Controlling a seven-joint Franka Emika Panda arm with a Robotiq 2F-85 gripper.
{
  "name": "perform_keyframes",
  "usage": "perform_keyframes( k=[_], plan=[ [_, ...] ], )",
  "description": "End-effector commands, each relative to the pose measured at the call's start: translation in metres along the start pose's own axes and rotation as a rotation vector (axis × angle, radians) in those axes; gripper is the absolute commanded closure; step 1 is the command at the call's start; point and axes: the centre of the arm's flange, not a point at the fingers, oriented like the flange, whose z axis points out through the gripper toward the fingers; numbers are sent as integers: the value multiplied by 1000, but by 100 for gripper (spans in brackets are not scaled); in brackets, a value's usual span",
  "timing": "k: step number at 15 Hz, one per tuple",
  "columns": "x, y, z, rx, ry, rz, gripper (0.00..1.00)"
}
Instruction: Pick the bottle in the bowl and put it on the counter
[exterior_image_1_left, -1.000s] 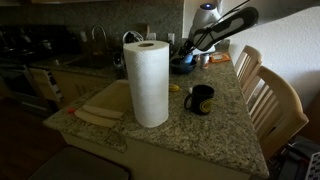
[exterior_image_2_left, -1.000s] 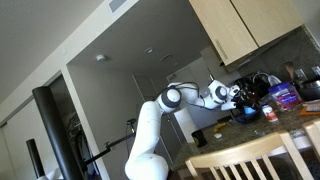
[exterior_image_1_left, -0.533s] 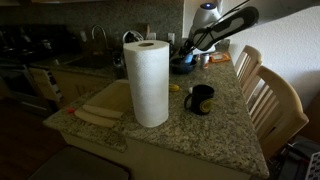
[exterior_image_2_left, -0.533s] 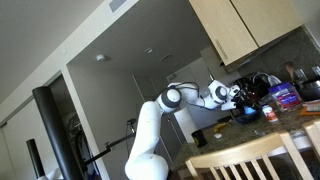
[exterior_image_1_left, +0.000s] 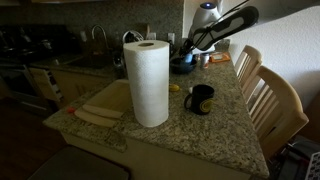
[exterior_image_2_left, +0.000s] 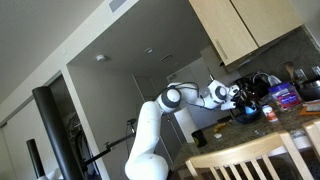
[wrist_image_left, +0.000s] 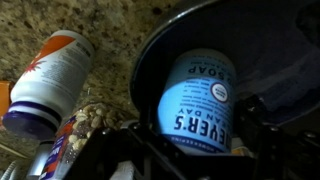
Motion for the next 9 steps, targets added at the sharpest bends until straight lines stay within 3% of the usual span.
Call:
perform_keyframes(
  k=[1, 6, 7, 8, 9],
  plan=[
    [0, 1, 1, 1, 28, -9, 47],
    [-6, -3, -16, 0, 58, -8, 58],
    [1, -4, -3, 10, 27, -7, 9],
    [1, -5, -3, 11, 26, -7, 33],
    [0, -6, -2, 11, 24, -8, 3]
  ],
)
